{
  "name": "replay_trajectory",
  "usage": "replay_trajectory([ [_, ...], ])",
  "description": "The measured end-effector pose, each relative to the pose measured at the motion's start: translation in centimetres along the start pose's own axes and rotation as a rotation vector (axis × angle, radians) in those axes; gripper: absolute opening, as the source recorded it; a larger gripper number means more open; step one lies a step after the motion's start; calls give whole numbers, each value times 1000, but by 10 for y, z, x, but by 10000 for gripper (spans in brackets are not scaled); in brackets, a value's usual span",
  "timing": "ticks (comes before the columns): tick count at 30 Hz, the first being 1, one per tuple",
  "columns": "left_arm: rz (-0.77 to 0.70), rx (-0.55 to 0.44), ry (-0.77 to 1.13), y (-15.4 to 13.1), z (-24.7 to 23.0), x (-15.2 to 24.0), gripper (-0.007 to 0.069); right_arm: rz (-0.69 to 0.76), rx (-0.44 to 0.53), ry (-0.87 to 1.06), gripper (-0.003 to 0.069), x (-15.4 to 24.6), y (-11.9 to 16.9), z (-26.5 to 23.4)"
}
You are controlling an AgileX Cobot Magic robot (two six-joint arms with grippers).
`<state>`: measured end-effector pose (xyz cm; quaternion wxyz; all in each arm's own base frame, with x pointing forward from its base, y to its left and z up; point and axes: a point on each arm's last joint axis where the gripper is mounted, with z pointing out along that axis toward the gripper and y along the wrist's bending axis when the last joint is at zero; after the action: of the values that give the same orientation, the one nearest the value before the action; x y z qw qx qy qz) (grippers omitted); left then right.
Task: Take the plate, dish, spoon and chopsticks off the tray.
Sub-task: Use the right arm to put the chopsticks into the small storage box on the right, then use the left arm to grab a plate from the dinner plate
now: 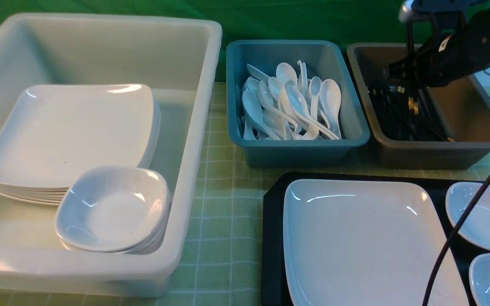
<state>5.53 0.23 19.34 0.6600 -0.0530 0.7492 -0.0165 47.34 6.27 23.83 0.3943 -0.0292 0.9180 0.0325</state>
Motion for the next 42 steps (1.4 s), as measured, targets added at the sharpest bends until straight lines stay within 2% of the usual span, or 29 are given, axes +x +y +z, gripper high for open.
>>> replay_trajectory([
  [3, 0, 0, 0, 0, 0, 0, -4, 25, 8, 38, 148, 10, -4, 15],
  [7, 0, 0, -1, 0, 0, 0, -4, 32, 10, 54, 230, 12, -4, 18],
  [10, 0, 0, -1, 0, 0, 0, -4, 41, 12, 65, 325, 4, -4, 7],
  [13, 0, 0, -1, 0, 0, 0, -4, 37, 16, 83, 358, -7, -4, -10],
  [15, 0, 0, -1, 0, 0, 0, -4, 12, 19, 105, 347, -16, -3, -26],
  [17, 0, 0, -1, 0, 0, 0, -4, -45, 21, 151, 270, -28, -3, -58],
  [20, 0, 0, -1, 0, 0, 0, -4, -117, 21, 214, 74, -40, -4, -113],
  [23, 0, 0, -2, 0, 0, 0, -4, -134, 20, 230, 18, -44, -4, -161],
  [25, 0, 0, -2, 0, 0, 0, -4, -135, 21, 205, 7, -44, -4, -187],
  [28, 0, 0, -2, 0, 0, 0, -4, -138, 17, 138, 2, -28, -5, -252],
  [30, 0, 0, -2, 0, 0, 0, -4, -137, 14, 131, 3, -19, -6, -267],
  [32, 0, 0, -2, 0, 0, 0, -4, -132, 3, 104, 3, 10, -7, -308],
  [35, 0, 0, -2, 0, 0, 0, -4, -130, -3, 99, 6, 43, -8, -329],
  [39, 0, 0, -1, 0, 0, 0, -4, -129, -3, -65, 10, 94, -12, -365],
  [40, 0, 0, -1, 0, 0, 0, -4, -129, -3, -61, 10, 95, -12, -362],
  [42, 0, 0, -1, 0, 0, 0, -4, -125, -9, -185, 10, 124, -13, -379],
])
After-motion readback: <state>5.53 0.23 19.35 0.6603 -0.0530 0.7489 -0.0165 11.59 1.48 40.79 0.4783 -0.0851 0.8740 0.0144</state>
